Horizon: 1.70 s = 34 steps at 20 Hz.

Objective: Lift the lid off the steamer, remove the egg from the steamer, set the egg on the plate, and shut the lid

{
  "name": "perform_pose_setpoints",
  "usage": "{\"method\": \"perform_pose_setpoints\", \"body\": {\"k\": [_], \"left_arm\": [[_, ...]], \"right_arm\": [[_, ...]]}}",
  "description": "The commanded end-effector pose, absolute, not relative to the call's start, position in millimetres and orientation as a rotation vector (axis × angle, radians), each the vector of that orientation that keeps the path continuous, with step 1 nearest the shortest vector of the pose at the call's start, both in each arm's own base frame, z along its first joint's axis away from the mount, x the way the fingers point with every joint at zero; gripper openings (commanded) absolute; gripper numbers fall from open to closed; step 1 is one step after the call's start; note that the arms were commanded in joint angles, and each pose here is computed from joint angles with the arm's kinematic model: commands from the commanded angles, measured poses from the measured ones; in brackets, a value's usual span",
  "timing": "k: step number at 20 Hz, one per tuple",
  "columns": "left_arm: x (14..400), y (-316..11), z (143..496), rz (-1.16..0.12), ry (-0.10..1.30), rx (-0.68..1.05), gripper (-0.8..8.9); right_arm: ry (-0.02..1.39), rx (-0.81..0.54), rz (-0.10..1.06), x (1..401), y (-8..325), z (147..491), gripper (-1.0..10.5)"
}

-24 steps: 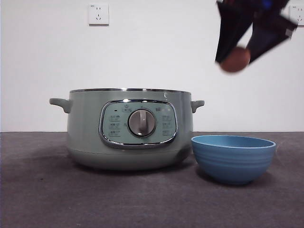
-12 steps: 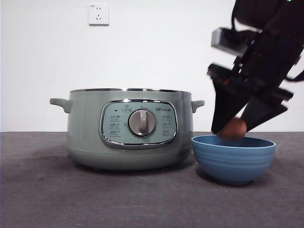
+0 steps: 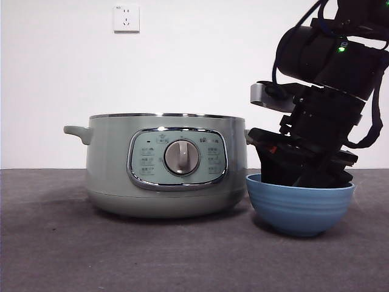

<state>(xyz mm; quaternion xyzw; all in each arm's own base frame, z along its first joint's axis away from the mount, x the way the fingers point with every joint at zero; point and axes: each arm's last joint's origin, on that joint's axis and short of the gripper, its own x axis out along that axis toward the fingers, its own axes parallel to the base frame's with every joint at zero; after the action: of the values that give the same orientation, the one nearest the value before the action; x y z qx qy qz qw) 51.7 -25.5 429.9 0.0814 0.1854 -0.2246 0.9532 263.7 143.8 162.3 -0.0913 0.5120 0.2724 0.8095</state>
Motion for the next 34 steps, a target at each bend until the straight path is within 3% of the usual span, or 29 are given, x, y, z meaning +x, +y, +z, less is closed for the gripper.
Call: {"method": "perform_pose_setpoints", "body": {"k": [1,2,5,7,12,20,27,34], "left_arm": [[47,-23,438,-0.459,0.311,0.16,-0.08],[47,-23,438,-0.459,0.314,0.16,-0.08],[47,-23,438,-0.459,0.316,0.161,-0.08],[47,-23,438,-0.46,0.316,0.161,-0.08],[47,-23,438,-0.462,0.315,0.16,-0.08],[80,-44,444,-0.59,0.289,0.137,-0.08],[165,-90,433,-0.675,0.321,0.154,-0.08],[240,-137,398,-0.702,0.355,0.163,-0.08]], "right_arm": [[1.124,-0.195,0.579,263,144,154,0.0],[1.124,-0.198,0.585,262,146,154,0.4],[1.123,-0.207,0.599,259,150,155,3.3],[1.111,-0.211,0.609,258,153,158,3.9],[1.009,-0.193,0.618,252,149,186,3.9],[0.67,-0.077,0.629,194,116,289,3.9],[0.424,0.013,0.639,120,73,341,3.8],[0.329,0.067,0.641,85,53,352,3.8]]}}
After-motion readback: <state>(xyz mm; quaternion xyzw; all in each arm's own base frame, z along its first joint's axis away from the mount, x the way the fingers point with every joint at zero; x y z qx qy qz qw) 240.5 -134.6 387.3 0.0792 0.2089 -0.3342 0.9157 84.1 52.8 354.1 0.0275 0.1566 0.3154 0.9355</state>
